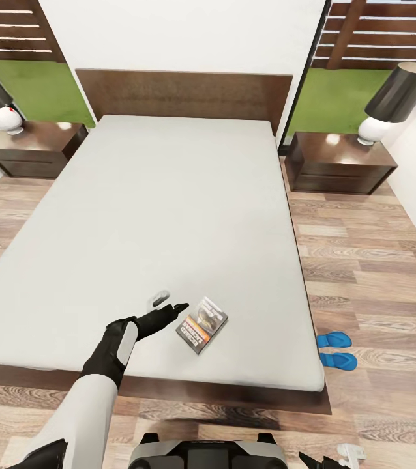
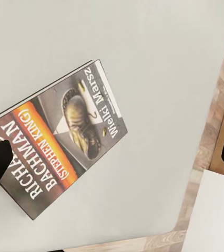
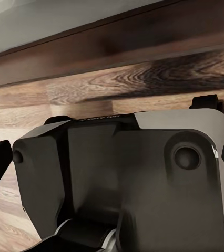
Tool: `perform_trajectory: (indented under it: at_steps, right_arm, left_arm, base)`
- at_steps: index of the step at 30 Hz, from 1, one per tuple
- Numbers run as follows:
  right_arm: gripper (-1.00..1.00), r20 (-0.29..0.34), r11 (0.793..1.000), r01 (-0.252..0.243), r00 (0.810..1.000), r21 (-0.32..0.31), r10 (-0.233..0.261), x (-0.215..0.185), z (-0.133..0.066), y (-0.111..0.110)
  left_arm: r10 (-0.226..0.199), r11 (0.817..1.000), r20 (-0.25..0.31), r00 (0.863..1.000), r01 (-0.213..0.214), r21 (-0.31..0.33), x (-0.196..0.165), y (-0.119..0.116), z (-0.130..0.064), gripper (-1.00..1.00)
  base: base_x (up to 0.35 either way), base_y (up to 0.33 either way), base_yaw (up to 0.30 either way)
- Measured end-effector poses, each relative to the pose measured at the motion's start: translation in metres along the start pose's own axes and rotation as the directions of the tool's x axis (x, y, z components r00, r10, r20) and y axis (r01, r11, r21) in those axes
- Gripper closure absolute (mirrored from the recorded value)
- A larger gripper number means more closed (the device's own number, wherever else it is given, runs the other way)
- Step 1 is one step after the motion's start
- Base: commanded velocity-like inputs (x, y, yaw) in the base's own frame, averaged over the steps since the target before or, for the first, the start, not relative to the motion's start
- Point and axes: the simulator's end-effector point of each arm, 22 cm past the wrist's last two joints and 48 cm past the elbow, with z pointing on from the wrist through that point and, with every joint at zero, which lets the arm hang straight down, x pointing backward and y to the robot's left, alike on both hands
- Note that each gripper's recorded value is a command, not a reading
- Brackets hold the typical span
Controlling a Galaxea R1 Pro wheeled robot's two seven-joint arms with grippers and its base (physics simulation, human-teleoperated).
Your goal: In the bedroom, move the book from the bed onto either nightstand, and place the two sandals side by side next to the bed.
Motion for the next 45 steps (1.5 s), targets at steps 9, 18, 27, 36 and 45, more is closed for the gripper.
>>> perform_trajectory:
  at_steps: [9,18,27,36,45]
  right_arm:
    - [-1.0,-0.002,0.998,0.003,1.0,0.056,-0.003,0.001,0.0,-0.012]
    - [-1.0,-0.005,0.996,0.005,1.0,0.088,-0.005,-0.001,0.006,-0.02]
    - [-1.0,-0.001,0.996,0.011,1.0,0.092,-0.011,-0.006,0.011,-0.024]
    - [-1.0,0.003,0.996,0.016,1.0,0.092,-0.016,-0.009,0.018,-0.027]
    - [-1.0,0.004,0.996,0.016,1.0,0.092,-0.016,-0.012,0.025,-0.03]
  left_arm:
    - [-0.001,1.0,-0.001,1.0,0.001,0.003,0.0,-0.001,0.0,-1.0]
    - [-0.001,1.0,-0.001,1.0,0.001,0.004,-0.002,0.002,0.005,-1.0]
    - [0.0,1.0,-0.001,1.0,0.0,0.004,-0.004,0.005,0.012,-1.0]
    - [0.0,1.0,-0.001,1.0,0.0,0.005,-0.006,0.008,0.018,-1.0]
    - [0.0,1.0,-0.001,1.0,0.0,0.005,-0.007,0.013,0.025,-1.0]
  base:
    - [0.0,0.0,0.0]
    - [0.0,0.0,0.0]
    - [0.0,0.0,0.0]
    - [0.0,0.0,0.0]
    - [0.0,0.0,0.0]
